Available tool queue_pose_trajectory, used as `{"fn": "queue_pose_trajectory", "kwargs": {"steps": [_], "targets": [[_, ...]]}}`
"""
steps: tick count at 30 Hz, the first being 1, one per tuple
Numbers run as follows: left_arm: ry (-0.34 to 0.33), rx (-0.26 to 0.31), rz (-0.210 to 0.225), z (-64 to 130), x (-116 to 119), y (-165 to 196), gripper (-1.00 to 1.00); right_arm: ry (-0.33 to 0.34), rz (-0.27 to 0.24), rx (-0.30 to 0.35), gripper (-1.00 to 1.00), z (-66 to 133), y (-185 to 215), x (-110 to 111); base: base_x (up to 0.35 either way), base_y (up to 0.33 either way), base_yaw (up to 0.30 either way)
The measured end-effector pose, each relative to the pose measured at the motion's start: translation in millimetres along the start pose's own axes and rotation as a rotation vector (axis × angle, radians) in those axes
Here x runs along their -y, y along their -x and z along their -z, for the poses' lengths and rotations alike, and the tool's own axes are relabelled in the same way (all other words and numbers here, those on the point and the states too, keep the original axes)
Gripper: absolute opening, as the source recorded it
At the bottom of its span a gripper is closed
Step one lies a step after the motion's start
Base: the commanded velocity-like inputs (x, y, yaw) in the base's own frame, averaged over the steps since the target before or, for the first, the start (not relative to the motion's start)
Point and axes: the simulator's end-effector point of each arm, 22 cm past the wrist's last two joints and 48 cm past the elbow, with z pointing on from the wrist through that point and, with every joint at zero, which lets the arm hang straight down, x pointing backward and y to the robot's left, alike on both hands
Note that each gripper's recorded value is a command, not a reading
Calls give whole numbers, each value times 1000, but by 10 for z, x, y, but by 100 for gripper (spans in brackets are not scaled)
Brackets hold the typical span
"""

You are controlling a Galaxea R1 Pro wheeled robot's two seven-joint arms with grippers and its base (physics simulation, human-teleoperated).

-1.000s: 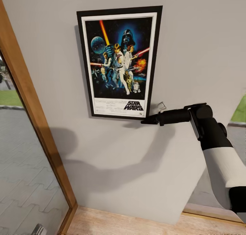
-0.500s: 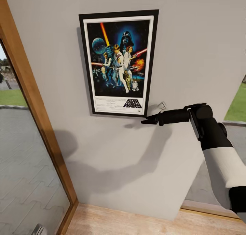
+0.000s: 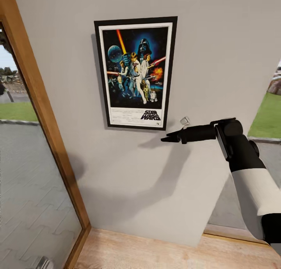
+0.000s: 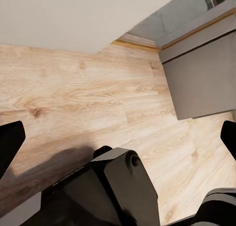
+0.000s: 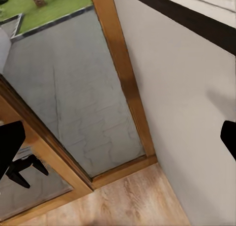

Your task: Pick up the poster from the kitchen countertop and hang it on one of the wall nails in the kitchen.

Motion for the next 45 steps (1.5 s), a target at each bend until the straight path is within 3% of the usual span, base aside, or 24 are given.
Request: {"fn": "queue_pose_trajectory", "kwargs": {"steps": [5,9,15,19,20,21,25,30,32,34,38,41,42,44,45], "targets": [[1,0,1,6,-4,-3,100,2,4,1,100,-1,1,-4,-105,0,0],[1,0,2,7,-5,-4,100,43,-38,0,100,-79,-266,-40,-18,0,0],[2,0,2,8,-7,-4,100,114,-30,37,100,-135,-481,-147,-5,0,0],[3,1,1,8,-8,-1,100,146,-100,26,100,-245,-1155,-176,0,0,0],[14,2,-4,-3,-23,18,100,84,-64,140,100,-7,-1429,35,0,0,0],[15,2,-5,-2,-26,23,100,67,-201,126,100,19,-2179,-5,0,0,0],[22,3,-6,8,-42,27,100,22,-276,137,100,152,-2808,-55,0,0,0],[90,-4,16,6,-204,-48,100,-18,-381,115,100,273,-3649,-213,0,0,0],[149,-21,57,-12,-348,-207,100,-72,-475,130,100,436,-4107,-179,0,0,0],[182,-30,76,-19,-422,-287,100,-92,-529,126,100,480,-4395,-194,0,0,0],[316,-67,125,16,-707,-545,100,-154,-633,39,100,635,-5359,-363,0,0,0],[434,-121,179,62,-925,-888,100,-268,-692,-45,100,791,-6056,-470,0,0,0],[499,-151,198,24,-1002,-1065,100,-377,-739,-110,100,900,-6461,-490,0,0,0],[588,-203,198,57,-1116,-1270,100,-468,-769,-157,100,992,-6715,-469,0,0,0],[667,-257,192,102,-1203,-1480,100,-536,-791,-199,100,1068,-6911,-472,0,0,0]]}}
